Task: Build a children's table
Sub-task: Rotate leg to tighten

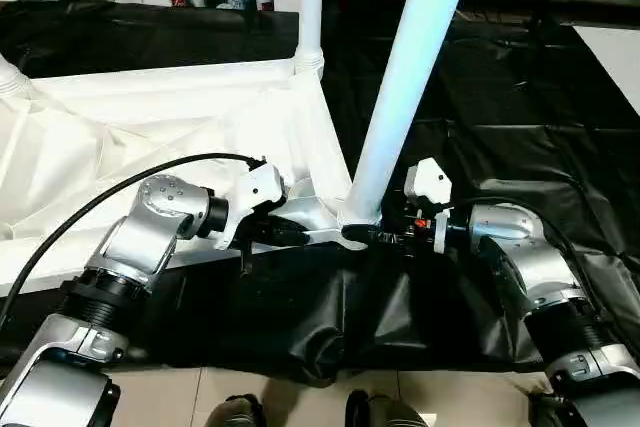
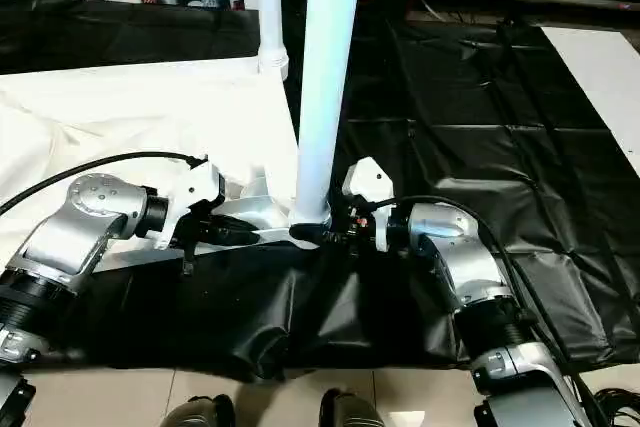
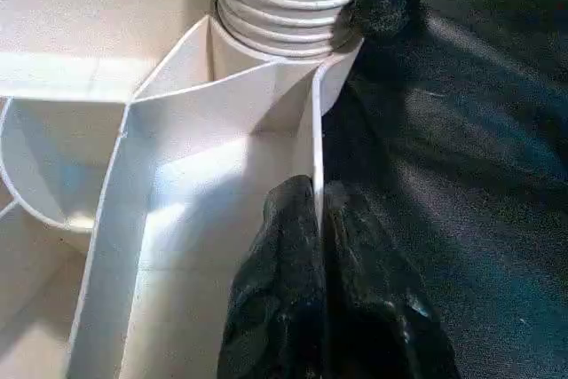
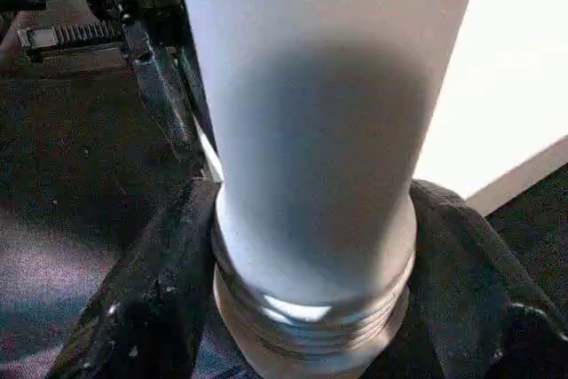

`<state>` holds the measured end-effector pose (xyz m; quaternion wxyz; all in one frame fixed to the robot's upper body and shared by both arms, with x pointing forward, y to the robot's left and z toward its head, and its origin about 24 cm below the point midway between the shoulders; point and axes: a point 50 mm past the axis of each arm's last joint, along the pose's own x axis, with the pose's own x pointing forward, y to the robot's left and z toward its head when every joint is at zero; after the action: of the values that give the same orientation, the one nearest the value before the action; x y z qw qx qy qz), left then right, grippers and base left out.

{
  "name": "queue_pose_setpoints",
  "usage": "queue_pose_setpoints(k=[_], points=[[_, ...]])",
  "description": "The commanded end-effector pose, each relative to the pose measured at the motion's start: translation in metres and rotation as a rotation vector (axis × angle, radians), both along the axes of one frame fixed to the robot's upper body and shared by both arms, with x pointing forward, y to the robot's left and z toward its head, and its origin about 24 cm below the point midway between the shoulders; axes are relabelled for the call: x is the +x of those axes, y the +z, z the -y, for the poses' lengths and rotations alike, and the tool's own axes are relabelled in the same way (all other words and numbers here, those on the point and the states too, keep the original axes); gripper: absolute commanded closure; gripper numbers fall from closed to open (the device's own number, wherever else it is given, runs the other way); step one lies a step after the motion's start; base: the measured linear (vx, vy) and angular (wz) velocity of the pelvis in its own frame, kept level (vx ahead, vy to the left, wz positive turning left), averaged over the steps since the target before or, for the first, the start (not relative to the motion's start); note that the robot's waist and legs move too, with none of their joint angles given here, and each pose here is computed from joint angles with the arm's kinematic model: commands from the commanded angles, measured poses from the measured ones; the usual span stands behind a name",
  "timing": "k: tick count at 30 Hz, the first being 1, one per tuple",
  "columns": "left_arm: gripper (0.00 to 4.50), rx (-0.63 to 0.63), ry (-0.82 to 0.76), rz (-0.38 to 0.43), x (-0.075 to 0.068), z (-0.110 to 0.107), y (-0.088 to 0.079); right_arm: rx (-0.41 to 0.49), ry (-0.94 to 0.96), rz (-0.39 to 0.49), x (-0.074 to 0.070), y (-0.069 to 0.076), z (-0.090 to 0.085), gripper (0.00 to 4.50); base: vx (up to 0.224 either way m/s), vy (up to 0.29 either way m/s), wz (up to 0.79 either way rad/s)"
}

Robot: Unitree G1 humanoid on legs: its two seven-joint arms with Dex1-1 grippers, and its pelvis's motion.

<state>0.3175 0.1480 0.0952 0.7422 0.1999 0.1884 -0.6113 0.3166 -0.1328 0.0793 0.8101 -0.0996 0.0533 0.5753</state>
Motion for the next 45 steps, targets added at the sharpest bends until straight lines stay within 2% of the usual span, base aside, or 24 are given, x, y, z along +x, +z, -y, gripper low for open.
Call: queue_pose_setpoints(k=[1,5,8,10,12,14,16,20,23,28,29,30,31,34,35,38,41,45], points=[[4.5,-0.011,-0.045,-0.055,-0.006,0.007,-0.01,-0.005,0.055,-0.016,-0.004,-0.004,-0.005,1.78,0.0,0.0,0.0],[4.5,-0.011,-0.017,-0.054,-0.005,0.006,-0.011,0.015,0.022,-0.035,-0.005,-0.008,-0.005,1.78,0.0,0.0,0.0],[4.5,-0.027,0.102,-0.018,0.007,0.008,-0.011,0.16,-0.163,-0.089,0.005,-0.007,-0.01,1.78,0.0,0.0,0.0],[4.5,-0.042,0.178,0.0,0.014,0.01,-0.01,0.196,-0.267,-0.113,0.009,-0.011,-0.013,1.78,0.0,0.0,0.0],[4.5,-0.039,0.237,0.017,0.02,0.012,-0.01,0.205,-0.367,-0.122,0.012,-0.016,-0.016,1.78,0.0,0.0,0.0],[4.5,-0.04,0.337,0.035,0.031,0.019,-0.011,0.214,-0.55,-0.149,0.017,-0.026,-0.028,1.78,0.0,0.0,0.0],[4.5,-0.04,0.363,0.038,0.034,0.022,-0.011,0.204,-0.603,-0.153,0.018,-0.029,-0.032,1.78,0.0,0.0,0.0],[4.5,-0.03,0.48,0.05,0.045,0.036,-0.014,0.118,-0.853,-0.159,0.024,-0.041,-0.052,1.78,0.0,0.0,0.0],[4.5,-0.007,0.483,0.05,0.047,0.042,-0.017,0.086,-0.878,-0.14,0.024,-0.043,-0.07,1.79,0.0,0.0,0.0],[4.5,0.02,0.475,0.055,0.048,0.043,-0.018,0.144,-0.803,-0.187,0.022,-0.04,-0.086,1.79,0.0,0.0,0.0],[4.5,0.023,0.473,0.055,0.048,0.043,-0.019,0.159,-0.786,-0.18,0.022,-0.037,-0.087,1.44,0.0,0.0,0.0],[4.5,0.024,0.472,0.054,0.048,0.043,-0.019,0.162,-0.783,-0.178,0.022,-0.037,-0.087,1.23,0.0,0.0,0.0],[4.5,0.035,0.462,0.054,0.047,0.041,-0.021,0.156,-0.782,-0.138,0.023,-0.033,-0.084,1.09,0.0,0.0,0.0],[4.5,0.048,0.45,0.056,0.046,0.038,-0.023,0.153,-0.789,-0.107,0.025,-0.03,-0.076,1.03,0.0,0.0,0.0],[4.5,0.052,0.446,0.055,0.046,0.037,-0.023,0.15,-0.791,-0.091,0.027,-0.028,-0.073,0.81,0.0,0.0,0.0],[4.5,0.06,0.406,0.057,0.042,0.031,-0.023,0.169,-0.719,-0.062,0.027,-0.019,-0.061,0.55,0.0,0.0,0.0],[4.5,0.063,0.375,0.059,0.04,0.027,-0.023,0.159,-0.64,-0.04,0.025,-0.015,-0.055,0.55,0.0,0.0,0.0],[4.5,0.054,0.199,0.054,0.028,0.019,-0.021,0.114,-0.456,0.021,0.015,-0.009,-0.029,0.55,0.0,0.0,0.0]])
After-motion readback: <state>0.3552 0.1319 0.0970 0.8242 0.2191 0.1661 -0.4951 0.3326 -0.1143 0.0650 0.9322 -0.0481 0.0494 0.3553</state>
